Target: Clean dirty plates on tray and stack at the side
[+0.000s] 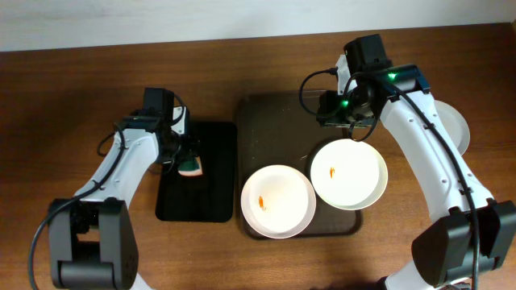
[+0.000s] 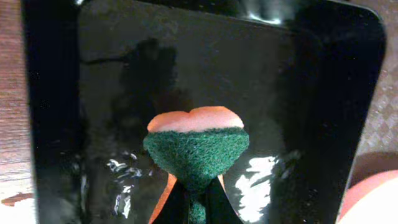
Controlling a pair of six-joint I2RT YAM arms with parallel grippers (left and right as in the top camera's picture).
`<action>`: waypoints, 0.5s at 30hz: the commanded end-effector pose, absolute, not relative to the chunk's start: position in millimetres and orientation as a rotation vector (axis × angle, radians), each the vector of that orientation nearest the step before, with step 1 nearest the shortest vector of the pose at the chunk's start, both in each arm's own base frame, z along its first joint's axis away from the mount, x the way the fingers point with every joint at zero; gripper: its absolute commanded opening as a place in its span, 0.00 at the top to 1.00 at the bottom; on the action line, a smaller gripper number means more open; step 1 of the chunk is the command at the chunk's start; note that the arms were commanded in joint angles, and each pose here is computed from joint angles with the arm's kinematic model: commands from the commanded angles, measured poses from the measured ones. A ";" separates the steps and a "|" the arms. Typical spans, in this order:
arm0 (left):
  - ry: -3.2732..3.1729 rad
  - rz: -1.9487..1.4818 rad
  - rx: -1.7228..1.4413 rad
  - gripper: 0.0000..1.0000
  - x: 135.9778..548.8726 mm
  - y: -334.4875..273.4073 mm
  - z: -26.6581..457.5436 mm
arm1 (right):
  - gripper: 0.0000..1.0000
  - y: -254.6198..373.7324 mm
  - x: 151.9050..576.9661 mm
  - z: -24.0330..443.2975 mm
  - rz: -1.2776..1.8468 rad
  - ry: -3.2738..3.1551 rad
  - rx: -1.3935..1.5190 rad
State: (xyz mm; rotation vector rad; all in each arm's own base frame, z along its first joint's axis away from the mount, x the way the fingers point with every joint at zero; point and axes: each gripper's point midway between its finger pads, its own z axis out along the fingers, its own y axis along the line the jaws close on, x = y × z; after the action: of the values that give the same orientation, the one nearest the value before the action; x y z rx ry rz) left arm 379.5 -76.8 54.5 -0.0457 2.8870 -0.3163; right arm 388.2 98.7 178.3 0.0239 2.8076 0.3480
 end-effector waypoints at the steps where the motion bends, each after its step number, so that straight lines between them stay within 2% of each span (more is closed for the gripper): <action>1: 2.935 -0.344 0.013 1.00 362.1 -89.1 25.9 | 0.46 99.3 389.1 175.0 0.335 2.813 0.019; 6: 2.995 -0.120 0.054 1.00 347.9 -77.8 -22.7 | 0.44 97.5 380.8 170.8 0.326 2.853 0.019; 10: 2.968 -0.102 0.050 1.00 360.0 -77.1 -9.9 | 0.45 64.2 361.1 145.3 0.072 2.983 0.160; 13: 2.953 -0.104 0.051 1.00 370.6 -79.0 21.5 | 0.54 73.7 348.0 113.0 0.137 3.077 0.176; 15: 2.923 -0.111 0.051 1.00 376.1 -80.1 37.3 | 0.78 75.1 343.5 83.1 0.127 3.113 0.254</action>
State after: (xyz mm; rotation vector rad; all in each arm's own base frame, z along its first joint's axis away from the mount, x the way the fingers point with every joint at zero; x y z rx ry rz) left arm 359.5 -83.9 15.3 0.0404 2.9827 -0.1515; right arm 354.1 75.6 118.5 0.1634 3.0401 0.1624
